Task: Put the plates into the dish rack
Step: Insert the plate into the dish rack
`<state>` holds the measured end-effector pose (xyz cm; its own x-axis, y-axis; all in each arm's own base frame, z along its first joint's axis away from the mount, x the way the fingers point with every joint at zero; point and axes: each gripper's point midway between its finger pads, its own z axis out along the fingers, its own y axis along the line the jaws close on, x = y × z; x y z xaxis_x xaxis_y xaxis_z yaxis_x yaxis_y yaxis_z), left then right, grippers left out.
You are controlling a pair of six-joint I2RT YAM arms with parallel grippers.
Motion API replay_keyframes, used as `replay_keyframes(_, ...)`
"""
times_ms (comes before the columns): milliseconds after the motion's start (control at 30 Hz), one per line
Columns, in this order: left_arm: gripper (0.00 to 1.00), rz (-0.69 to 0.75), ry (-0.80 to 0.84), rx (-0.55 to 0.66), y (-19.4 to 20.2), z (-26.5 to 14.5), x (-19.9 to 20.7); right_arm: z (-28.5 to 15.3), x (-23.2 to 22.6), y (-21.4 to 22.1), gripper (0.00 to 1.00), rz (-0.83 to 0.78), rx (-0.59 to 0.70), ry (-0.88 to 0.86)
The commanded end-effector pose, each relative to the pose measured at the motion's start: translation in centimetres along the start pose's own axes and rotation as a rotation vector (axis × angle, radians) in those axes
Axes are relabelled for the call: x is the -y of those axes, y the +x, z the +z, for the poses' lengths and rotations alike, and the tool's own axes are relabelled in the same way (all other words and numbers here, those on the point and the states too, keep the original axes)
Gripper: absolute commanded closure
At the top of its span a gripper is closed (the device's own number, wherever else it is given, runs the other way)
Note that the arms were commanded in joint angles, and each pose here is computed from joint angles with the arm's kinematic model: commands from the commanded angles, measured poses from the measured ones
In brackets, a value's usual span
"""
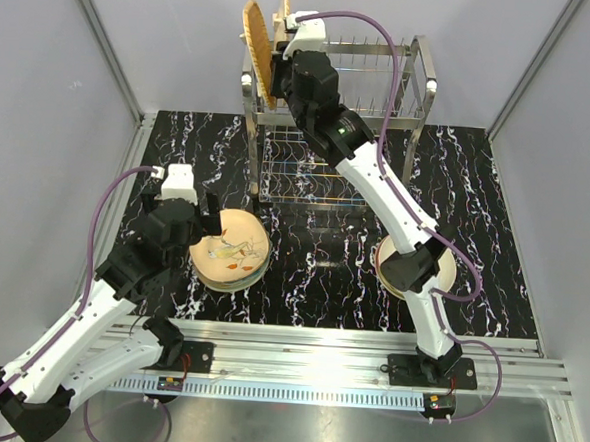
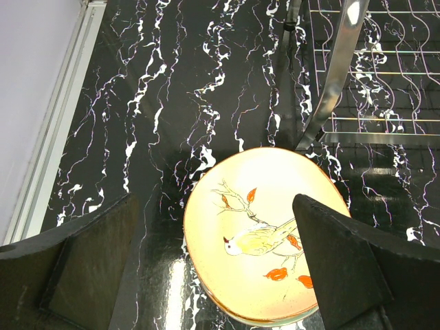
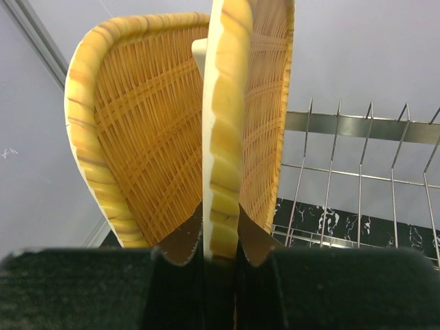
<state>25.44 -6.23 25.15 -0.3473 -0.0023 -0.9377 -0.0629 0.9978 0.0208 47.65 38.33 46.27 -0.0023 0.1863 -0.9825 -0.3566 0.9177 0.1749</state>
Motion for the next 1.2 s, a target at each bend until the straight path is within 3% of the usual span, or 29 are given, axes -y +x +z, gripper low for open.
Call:
replay_keyframes(0,0.01,-0.034,0.020,0.049,-1.0,-0.1,0.4,-0.8,-0.2,-4.5,1.00,0.047,0.125,0.002)
replay_keyframes(167,0.01,-0.030,0.022,0.048,-1.0,-0.1,0.5,-0.6,-0.1,-4.1,0.99,0.030,0.118,0.008)
replay_keyframes(500,0.01,-0.031,0.022,0.049,-1.0,-0.1,0.4,0.2,-0.2,-2.5,0.80,0.016,0.092,0.009)
replay_keyframes(700,0.01,-0.028,0.025,0.046,-0.9,0.0,0.5,0.2,-0.3,-2.2,0.63,0.015,0.086,0.007)
replay_keyframes(1167,0.01,-0.024,0.018,0.045,-1.0,0.0,0.5,-2.1,-1.6,-5.6,0.59,0.082,0.123,-0.087)
